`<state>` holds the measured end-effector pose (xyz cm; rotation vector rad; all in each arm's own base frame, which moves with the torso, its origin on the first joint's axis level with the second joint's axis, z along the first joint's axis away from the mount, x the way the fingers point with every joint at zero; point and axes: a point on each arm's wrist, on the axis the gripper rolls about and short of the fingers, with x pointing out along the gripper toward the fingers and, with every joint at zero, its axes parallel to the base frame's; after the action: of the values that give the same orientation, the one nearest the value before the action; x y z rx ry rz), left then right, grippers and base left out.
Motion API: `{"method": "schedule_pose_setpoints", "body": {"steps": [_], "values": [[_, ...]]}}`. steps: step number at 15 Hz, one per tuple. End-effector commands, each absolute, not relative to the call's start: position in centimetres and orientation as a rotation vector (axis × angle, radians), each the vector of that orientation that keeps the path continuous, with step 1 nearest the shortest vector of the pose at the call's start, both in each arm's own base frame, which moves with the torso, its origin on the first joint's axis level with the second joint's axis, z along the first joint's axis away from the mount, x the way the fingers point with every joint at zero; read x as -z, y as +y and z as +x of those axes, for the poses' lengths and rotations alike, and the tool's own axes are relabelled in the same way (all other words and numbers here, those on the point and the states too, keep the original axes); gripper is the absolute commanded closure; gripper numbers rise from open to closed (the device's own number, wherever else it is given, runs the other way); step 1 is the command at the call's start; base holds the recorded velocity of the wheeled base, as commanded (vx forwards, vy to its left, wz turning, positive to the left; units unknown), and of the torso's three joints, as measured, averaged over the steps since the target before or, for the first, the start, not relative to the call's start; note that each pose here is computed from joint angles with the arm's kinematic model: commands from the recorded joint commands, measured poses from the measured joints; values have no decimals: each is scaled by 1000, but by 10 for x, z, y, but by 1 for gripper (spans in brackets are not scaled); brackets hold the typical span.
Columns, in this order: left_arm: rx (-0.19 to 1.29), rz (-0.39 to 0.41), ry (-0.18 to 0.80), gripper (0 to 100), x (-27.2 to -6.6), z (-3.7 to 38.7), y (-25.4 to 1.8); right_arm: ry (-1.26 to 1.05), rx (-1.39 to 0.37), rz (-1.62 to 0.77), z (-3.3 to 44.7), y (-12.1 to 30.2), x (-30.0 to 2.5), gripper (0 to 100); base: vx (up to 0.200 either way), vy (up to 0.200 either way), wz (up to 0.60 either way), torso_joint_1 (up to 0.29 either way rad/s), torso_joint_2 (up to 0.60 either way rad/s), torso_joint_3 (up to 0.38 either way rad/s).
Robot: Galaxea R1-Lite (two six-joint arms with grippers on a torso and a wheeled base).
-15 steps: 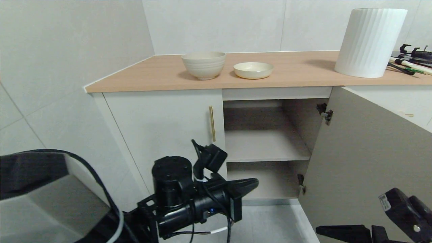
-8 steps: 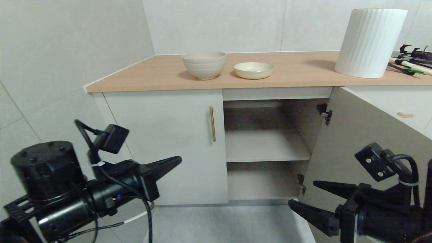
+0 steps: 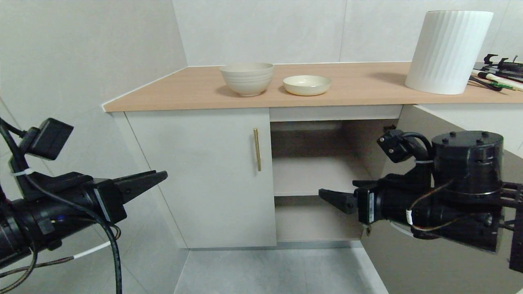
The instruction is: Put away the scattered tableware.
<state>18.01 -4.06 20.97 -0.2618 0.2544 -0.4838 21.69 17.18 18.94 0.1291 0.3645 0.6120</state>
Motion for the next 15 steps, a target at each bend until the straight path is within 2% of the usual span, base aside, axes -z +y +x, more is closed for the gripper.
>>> {"method": "schedule_pose_setpoints", "body": {"steps": [1, 3, 6, 10, 15], "values": [[482, -262, 237, 0, -214, 180, -39, 368, -591, 133, 235, 179, -187, 0, 0, 0, 0, 0, 0, 0], [474, -267, 220, 0, -215, 182, -38, 396, -574, 125, 231, 173, -179, 0, 0, 0, 0, 0, 0, 0], [471, -264, 171, 0, -220, 181, -36, 392, -565, 131, 230, 170, -183, 0, 0, 0, 0, 0, 0, 0], [471, -261, 169, 0, -220, 181, -36, 416, -559, 125, 230, 169, -185, 0, 0, 0, 0, 0, 0, 0], [464, -259, 175, 0, -219, 181, -36, 418, -568, 128, 229, 169, -185, 0, 200, 0, 0, 1, -2, 3]]}}
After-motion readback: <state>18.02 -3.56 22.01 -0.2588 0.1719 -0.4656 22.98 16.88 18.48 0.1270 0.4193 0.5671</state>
